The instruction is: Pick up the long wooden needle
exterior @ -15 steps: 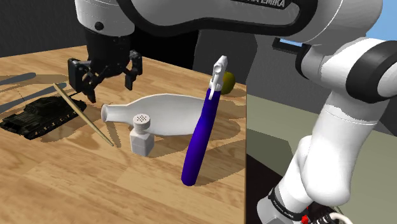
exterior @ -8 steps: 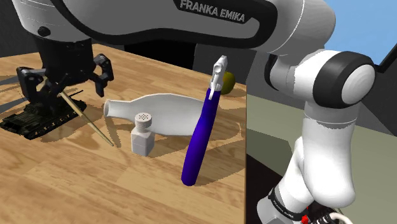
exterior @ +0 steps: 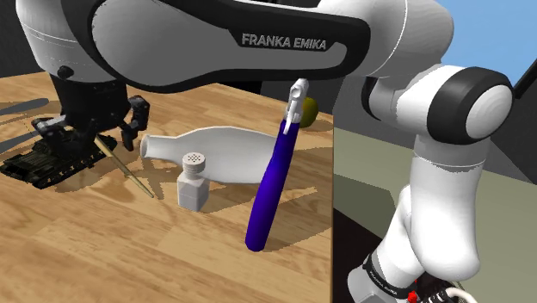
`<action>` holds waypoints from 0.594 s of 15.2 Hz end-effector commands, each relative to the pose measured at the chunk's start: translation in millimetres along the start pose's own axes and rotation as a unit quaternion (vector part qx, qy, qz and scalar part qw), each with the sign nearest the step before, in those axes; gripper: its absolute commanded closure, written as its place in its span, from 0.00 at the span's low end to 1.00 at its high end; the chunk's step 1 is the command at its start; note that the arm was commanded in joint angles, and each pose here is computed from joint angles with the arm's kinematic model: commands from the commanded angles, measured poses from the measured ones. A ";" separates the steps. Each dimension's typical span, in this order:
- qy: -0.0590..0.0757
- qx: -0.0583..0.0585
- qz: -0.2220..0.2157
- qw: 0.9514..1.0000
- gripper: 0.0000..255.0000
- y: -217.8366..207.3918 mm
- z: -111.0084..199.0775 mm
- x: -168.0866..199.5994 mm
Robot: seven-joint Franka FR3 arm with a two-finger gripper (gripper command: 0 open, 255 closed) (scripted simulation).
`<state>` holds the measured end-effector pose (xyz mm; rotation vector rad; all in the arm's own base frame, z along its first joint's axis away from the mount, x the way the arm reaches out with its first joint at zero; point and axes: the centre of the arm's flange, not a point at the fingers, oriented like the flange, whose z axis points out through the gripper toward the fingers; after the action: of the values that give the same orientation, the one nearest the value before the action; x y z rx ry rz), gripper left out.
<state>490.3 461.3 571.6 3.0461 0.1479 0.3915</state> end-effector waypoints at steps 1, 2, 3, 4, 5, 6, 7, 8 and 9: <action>-0.003 -0.003 -0.001 1.000 1.00 0.5 5.3 -0.3; -0.003 -0.003 -0.001 1.000 1.00 0.8 5.6 -0.7; -0.003 -0.003 0.000 1.000 1.00 0.3 5.9 0.2; -0.003 -0.003 0.000 1.000 1.00 0.4 5.2 0.2; -0.003 -0.003 -0.001 1.000 1.00 0.5 5.9 0.8; -0.003 -0.003 -0.001 1.000 1.00 0.9 7.0 0.8; -0.003 -0.003 0.000 1.000 1.00 -0.2 6.9 0.7; -0.003 -0.003 -0.001 1.000 1.00 -0.6 6.6 0.6; -0.003 -0.003 -0.001 1.000 1.00 0.5 7.1 0.1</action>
<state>490.8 460.8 571.5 3.0469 0.1472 0.3945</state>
